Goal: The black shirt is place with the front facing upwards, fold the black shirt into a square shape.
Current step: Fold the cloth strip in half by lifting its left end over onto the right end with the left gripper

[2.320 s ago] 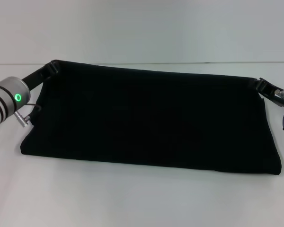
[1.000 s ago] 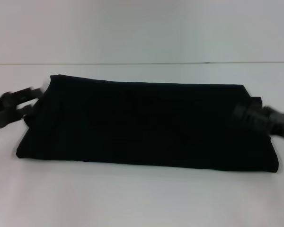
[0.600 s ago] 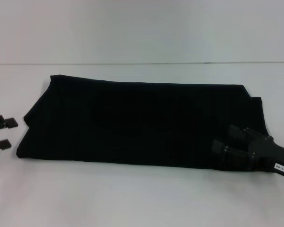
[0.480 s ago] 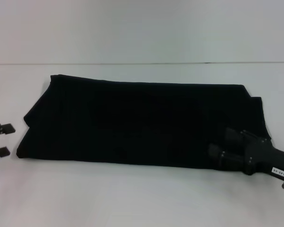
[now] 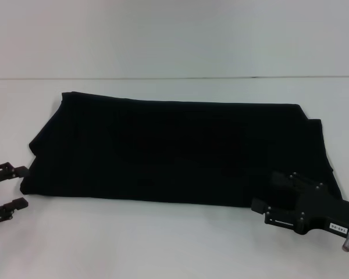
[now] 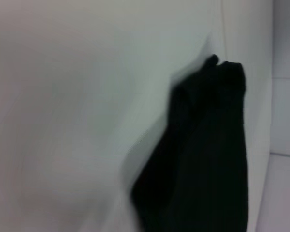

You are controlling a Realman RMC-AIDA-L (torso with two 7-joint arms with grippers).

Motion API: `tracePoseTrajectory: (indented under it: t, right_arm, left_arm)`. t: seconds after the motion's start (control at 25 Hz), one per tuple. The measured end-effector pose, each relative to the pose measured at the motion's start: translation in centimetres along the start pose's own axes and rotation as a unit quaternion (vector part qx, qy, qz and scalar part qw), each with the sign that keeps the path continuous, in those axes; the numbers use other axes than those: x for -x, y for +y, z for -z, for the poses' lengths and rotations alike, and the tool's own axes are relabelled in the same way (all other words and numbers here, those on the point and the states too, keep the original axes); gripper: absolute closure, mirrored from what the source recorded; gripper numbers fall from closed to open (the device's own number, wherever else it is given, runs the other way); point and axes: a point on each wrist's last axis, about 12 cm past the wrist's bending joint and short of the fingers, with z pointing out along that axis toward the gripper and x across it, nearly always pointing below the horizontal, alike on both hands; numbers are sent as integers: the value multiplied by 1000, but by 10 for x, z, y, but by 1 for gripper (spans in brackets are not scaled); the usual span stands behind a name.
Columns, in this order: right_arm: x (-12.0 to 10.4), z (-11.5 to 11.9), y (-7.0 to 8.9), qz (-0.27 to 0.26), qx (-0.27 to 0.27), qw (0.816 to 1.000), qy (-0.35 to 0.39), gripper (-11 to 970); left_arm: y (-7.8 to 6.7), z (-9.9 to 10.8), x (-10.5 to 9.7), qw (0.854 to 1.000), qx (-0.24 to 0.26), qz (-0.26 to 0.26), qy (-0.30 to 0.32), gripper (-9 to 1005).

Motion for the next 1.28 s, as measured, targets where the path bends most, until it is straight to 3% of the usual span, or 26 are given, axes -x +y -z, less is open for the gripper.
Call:
tracePoseTrajectory:
  t: [0.36, 1.28]
  right_arm:
    - [0, 1, 0, 3, -2, 1000, -1, 30]
    - [4, -1, -1, -1, -1, 1000, -9, 31]
  left_arm:
    - [12, -12, -1, 999, 10, 29, -33, 273]
    - [1, -33, 7, 998, 21, 13, -59, 281]
